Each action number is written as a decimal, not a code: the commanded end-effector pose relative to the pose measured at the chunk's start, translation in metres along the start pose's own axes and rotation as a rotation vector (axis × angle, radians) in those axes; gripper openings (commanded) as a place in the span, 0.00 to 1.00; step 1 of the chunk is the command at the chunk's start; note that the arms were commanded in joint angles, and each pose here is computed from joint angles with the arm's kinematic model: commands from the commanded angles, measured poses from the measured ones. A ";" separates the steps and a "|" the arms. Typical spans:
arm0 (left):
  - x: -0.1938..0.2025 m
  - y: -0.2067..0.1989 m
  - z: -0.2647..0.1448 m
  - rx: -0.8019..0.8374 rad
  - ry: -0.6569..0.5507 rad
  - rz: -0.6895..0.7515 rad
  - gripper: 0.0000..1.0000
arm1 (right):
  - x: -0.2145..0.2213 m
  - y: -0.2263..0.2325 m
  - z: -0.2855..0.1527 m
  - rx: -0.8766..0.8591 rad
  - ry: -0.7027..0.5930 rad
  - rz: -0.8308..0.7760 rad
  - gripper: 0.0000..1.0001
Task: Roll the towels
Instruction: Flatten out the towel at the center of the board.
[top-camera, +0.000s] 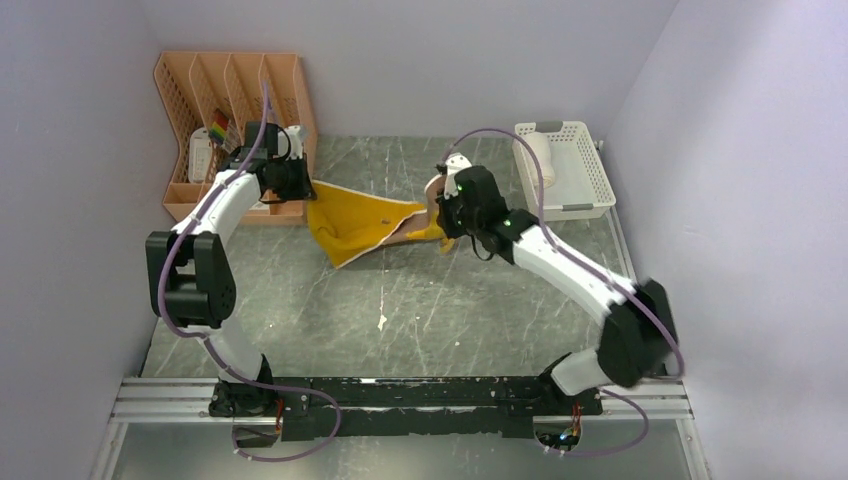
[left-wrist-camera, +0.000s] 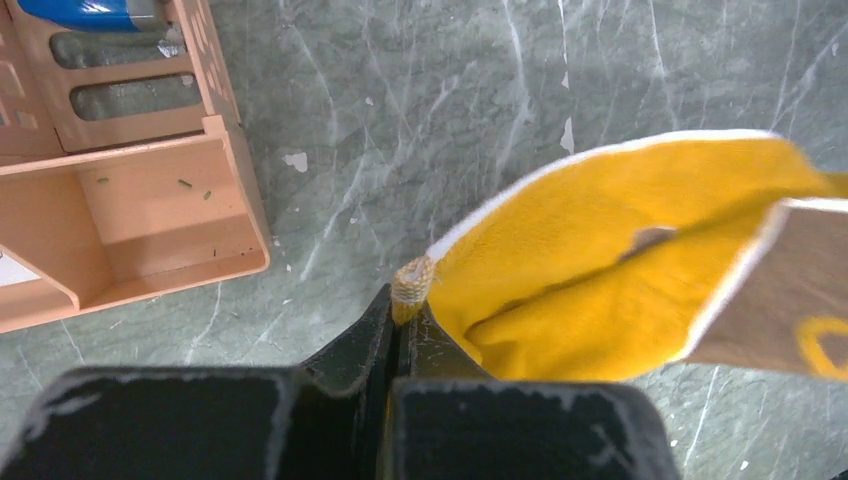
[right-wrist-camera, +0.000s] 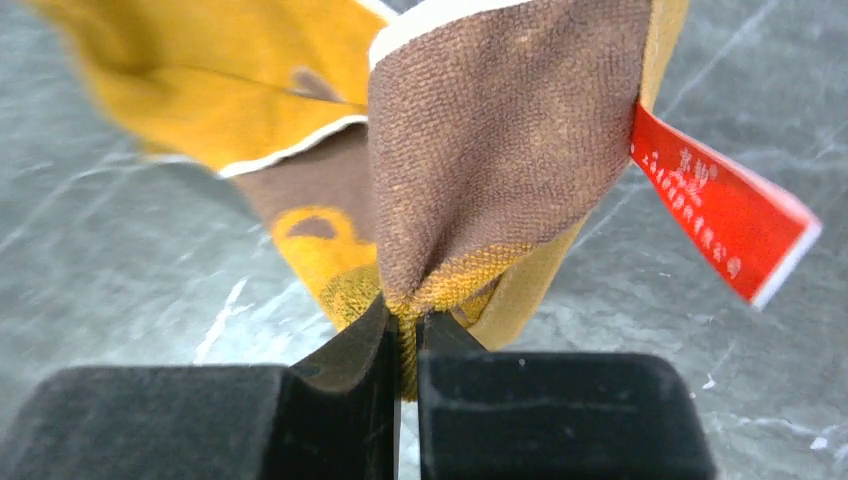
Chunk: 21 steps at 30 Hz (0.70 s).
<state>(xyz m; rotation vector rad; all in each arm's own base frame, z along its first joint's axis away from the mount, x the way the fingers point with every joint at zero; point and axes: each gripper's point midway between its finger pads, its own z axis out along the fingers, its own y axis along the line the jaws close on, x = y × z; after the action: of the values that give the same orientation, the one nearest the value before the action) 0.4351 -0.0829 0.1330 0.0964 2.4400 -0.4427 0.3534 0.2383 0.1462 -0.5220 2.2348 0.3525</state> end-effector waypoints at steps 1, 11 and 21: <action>-0.024 -0.005 -0.023 0.005 -0.087 0.003 0.07 | 0.017 0.033 -0.052 -0.008 -0.077 -0.099 0.00; -0.019 -0.003 -0.024 0.002 -0.084 -0.010 0.07 | 0.090 0.027 -0.126 0.034 -0.283 0.208 0.89; -0.019 0.008 -0.025 -0.025 -0.078 -0.019 0.07 | 0.057 -0.008 -0.057 -0.024 -0.182 0.402 0.97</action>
<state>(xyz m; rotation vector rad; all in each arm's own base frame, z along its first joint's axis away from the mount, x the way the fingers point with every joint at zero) 0.4340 -0.0742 0.1563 0.0603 2.3866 -0.4364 0.2578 0.1855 0.1730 -0.1348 1.9822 0.3915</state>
